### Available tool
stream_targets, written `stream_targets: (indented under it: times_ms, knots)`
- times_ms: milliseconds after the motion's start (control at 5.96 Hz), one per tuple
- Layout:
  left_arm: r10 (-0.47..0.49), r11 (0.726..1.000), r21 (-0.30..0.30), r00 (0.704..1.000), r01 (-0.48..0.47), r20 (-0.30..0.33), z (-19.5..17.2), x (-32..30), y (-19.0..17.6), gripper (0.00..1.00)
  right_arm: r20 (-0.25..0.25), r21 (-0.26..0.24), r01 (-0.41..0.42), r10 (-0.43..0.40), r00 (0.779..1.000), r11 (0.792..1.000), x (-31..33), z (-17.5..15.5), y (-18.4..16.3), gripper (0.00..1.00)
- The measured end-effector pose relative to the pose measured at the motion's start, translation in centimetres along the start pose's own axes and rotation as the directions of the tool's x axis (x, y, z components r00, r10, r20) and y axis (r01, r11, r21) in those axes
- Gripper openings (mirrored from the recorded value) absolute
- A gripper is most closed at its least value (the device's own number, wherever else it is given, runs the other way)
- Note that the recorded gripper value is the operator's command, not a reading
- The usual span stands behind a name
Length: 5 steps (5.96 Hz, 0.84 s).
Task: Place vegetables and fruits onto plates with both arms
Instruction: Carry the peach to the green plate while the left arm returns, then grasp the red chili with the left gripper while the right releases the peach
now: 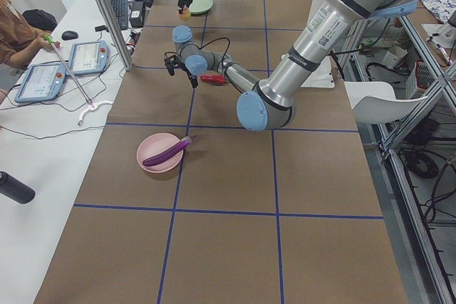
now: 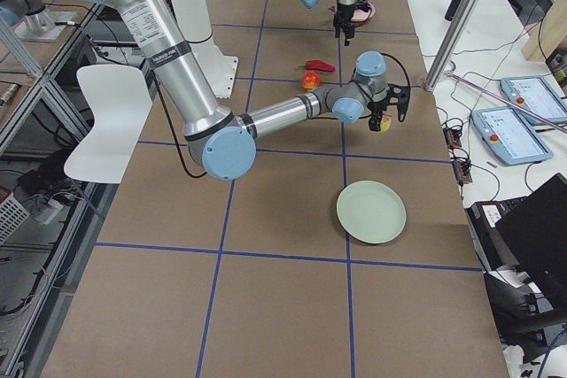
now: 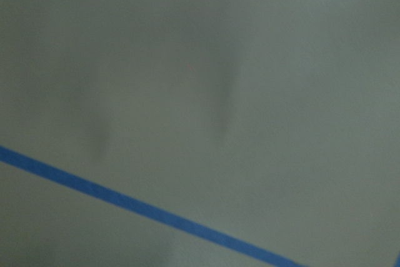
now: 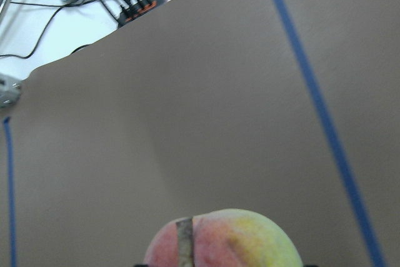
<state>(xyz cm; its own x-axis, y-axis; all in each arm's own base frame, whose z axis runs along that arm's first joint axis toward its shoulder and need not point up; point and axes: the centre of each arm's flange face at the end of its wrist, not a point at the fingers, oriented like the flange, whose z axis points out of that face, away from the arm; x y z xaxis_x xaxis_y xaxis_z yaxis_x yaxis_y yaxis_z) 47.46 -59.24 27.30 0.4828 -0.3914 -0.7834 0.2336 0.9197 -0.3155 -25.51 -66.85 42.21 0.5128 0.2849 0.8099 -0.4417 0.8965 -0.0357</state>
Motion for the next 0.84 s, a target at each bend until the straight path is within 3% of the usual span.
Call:
stream_targets:
  times_ms: [168, 503, 671, 839]
  knots:
    - [0.020, 1.000, -0.007, 1.000, -0.020, 0.000, 0.8, 0.6, 1.8, 1.00, -0.093, 0.002, 0.038, -0.038, 0.995, 0.999, 6.8, -0.2, -3.0, 0.00]
    - [0.082, 0.996, 0.040, 0.997, -0.082, 0.002, 3.1, 2.2, 6.4, 1.00, -0.209, -0.018, 0.024, -0.027, 0.977, 1.000, 16.8, 0.6, -4.6, 0.00]
    - [0.114, 0.991, 0.064, 0.993, -0.114, 0.008, 4.6, 3.1, 8.9, 1.00, -0.253, -0.037, 0.012, -0.021, 0.967, 0.999, 20.3, 1.7, -4.2, 0.22]
    - [0.134, 0.988, 0.071, 0.991, -0.135, 0.013, 5.4, 3.5, 10.1, 1.00, -0.277, -0.056, 0.017, -0.032, 0.960, 0.998, 22.4, 2.4, -3.8, 0.99]
